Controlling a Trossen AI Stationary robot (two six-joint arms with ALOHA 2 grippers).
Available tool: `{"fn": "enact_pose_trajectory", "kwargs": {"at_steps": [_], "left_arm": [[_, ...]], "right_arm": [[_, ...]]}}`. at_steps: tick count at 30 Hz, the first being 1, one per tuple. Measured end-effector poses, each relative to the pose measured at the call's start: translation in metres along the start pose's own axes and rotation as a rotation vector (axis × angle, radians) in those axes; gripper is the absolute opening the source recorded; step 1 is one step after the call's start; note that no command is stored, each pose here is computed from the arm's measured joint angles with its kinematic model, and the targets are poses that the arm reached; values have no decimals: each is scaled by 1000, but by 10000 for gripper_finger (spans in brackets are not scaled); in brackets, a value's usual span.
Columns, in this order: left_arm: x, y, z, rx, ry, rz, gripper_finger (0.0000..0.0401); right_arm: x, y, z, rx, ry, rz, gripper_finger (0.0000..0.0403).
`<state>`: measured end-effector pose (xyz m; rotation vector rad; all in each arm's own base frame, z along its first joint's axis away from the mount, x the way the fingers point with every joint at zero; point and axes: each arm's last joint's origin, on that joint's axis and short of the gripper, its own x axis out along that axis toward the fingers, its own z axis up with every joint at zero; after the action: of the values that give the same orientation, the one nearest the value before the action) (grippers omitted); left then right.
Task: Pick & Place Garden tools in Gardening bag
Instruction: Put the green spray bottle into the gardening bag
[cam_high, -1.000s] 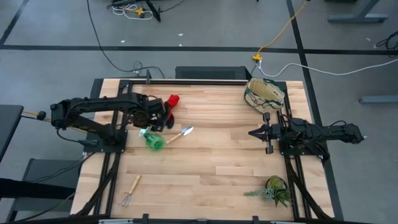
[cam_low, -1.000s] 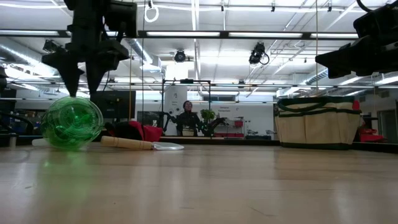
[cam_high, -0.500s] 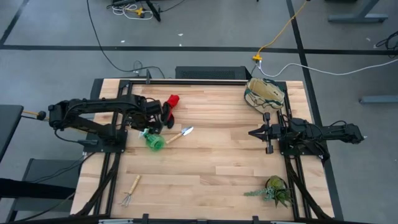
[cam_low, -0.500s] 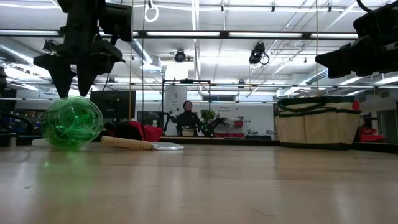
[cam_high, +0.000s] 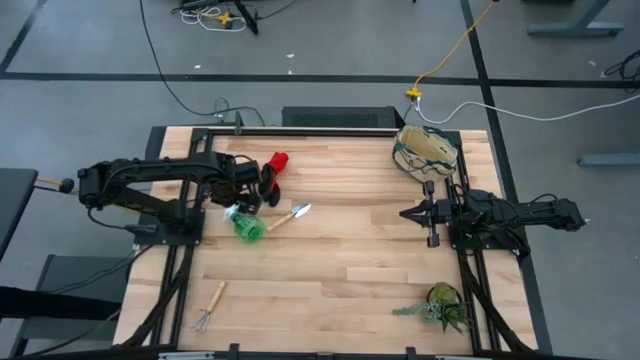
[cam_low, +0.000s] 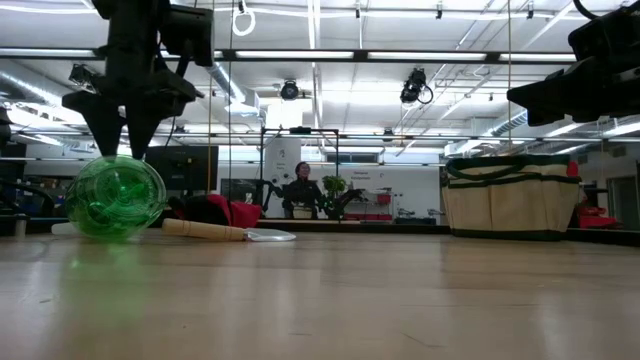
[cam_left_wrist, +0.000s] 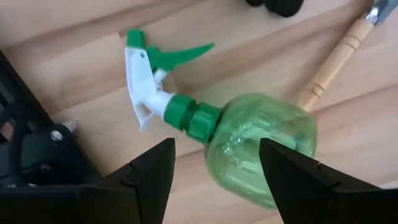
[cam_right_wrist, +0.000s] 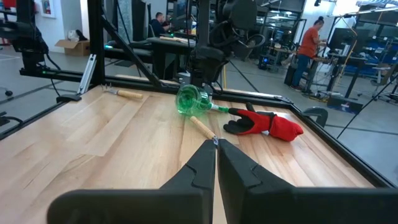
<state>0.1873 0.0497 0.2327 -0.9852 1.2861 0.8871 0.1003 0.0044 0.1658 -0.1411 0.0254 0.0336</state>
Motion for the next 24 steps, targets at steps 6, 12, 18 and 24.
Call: {"fn": "enact_pose_trajectory", "kwargs": {"at_steps": [6,12,18,24], "left_arm": [[0,-2,3,20,-58,-4,241],[0,-4,4,52,-73,-15,241],[0,-3,5,53,-81,-8,241],[0,-3,5,51,-81,-9,241]], "right_arm": [[0,0,0,0,0,0,23],[0,0,0,0,0,0,23],[0,0,0,0,0,0,23],[0,0,0,0,-1,0,23]]}}
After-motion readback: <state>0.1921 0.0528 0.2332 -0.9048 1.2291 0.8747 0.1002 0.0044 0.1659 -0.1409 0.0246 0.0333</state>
